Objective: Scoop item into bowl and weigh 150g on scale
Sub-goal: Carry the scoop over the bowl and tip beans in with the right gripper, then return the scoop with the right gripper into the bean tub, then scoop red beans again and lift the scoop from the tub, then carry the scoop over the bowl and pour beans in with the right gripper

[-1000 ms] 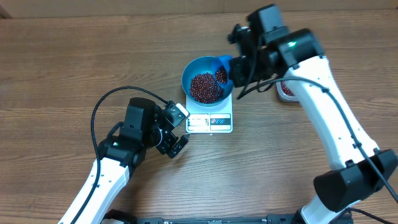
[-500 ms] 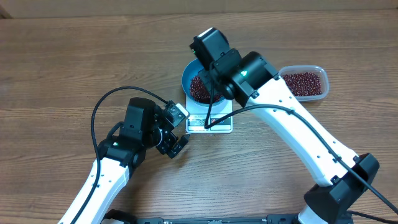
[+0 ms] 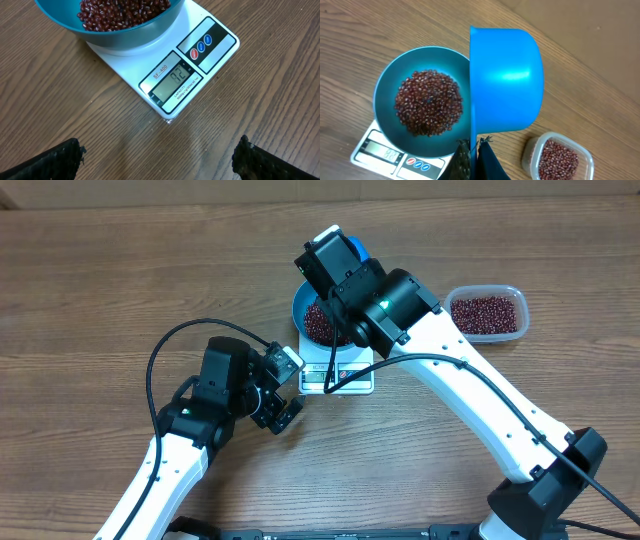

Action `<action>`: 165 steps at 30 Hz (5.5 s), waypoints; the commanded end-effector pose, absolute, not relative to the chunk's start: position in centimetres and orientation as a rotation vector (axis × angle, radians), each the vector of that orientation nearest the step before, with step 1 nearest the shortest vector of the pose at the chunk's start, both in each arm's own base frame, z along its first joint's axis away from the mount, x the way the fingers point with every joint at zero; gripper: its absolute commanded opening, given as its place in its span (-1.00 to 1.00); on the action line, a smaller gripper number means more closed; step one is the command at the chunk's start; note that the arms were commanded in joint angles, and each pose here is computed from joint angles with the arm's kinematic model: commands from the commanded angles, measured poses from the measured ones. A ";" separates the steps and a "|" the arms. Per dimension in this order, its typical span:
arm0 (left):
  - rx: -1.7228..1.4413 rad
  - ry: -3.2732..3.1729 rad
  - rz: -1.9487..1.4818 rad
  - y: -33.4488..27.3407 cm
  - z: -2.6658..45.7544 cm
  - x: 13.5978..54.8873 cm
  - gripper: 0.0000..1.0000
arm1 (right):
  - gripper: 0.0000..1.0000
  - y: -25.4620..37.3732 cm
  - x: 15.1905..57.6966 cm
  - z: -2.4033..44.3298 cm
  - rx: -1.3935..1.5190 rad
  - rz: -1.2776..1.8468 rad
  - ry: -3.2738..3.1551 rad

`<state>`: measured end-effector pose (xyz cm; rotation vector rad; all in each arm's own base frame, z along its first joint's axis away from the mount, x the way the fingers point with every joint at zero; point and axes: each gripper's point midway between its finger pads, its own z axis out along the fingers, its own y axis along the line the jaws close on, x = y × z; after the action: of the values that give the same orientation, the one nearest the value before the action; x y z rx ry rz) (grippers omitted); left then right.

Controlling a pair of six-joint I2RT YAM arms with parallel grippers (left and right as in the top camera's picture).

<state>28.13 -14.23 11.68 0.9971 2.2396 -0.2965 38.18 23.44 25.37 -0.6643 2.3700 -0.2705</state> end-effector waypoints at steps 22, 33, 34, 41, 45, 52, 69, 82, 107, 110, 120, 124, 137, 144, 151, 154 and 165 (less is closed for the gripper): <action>1.016 2.243 -0.291 -14.1 11.2 28.1 0.99 | -0.93 2.1 39.2 29.9 -0.144 -0.125 2.554; 1.016 2.243 -0.291 -14.1 11.2 28.1 0.99 | -0.93 -4.8 40.7 22.0 -0.040 -0.186 2.782; 1.016 2.243 -0.291 -14.1 11.2 28.1 0.99 | -0.93 -4.8 40.9 21.2 -0.041 -0.188 2.803; 1.016 2.243 -0.291 -14.1 11.2 28.1 0.99 | -0.93 -5.6 41.0 17.5 0.017 -0.246 2.913; 1.016 2.243 -0.291 -14.1 11.2 28.1 0.99 | -0.92 -6.5 40.3 15.3 0.080 -0.324 2.977; 1.016 2.243 -0.291 -14.1 11.2 28.1 0.99 | -0.92 -6.0 40.2 13.2 0.063 -0.344 2.995; 1.016 2.243 -0.291 -14.1 11.2 28.1 0.99 | -0.93 -1.2 39.0 10.7 -0.153 -0.270 3.060; 1.016 2.243 -0.291 -14.1 11.2 28.1 0.99 | -0.93 1.8 38.7 10.4 -0.231 0.066 3.069; 1.016 2.243 -0.291 -14.1 11.2 28.1 0.99 | -0.93 -2.4 39.1 13.1 0.170 0.800 2.861; 1.016 2.243 -0.291 -14.1 11.2 28.1 1.00 | -0.93 -3.4 39.1 13.3 0.216 0.829 2.835; 1.016 2.243 -0.291 -14.1 11.2 28.1 0.99 | -0.93 -5.0 39.0 14.6 0.305 0.973 2.727; 1.016 2.243 -0.291 -14.1 11.2 28.1 0.99 | -0.93 -4.6 38.8 15.5 0.288 1.061 2.682; 1.016 2.243 -0.291 -14.1 11.2 28.1 0.99 | -0.93 -2.6 38.6 21.7 0.125 1.169 2.535; 1.016 2.243 -0.291 -14.1 11.2 28.1 0.99 | -0.92 1.7 38.1 24.4 -0.003 1.278 2.482; 1.016 2.243 -0.291 -14.1 11.2 28.1 0.99 | -0.92 7.5 38.0 25.5 -0.152 1.323 2.494; 1.016 2.243 -0.291 -14.1 11.2 28.1 0.99 | -0.92 9.8 37.8 25.5 -0.206 1.297 2.538; 1.016 2.243 -0.291 -14.1 11.2 28.1 0.99 | -0.92 15.2 37.5 25.4 -0.343 0.913 2.717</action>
<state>28.13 -14.24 11.68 0.9972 2.2391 -0.2969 37.78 14.39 23.49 -0.3169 2.7140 1.1128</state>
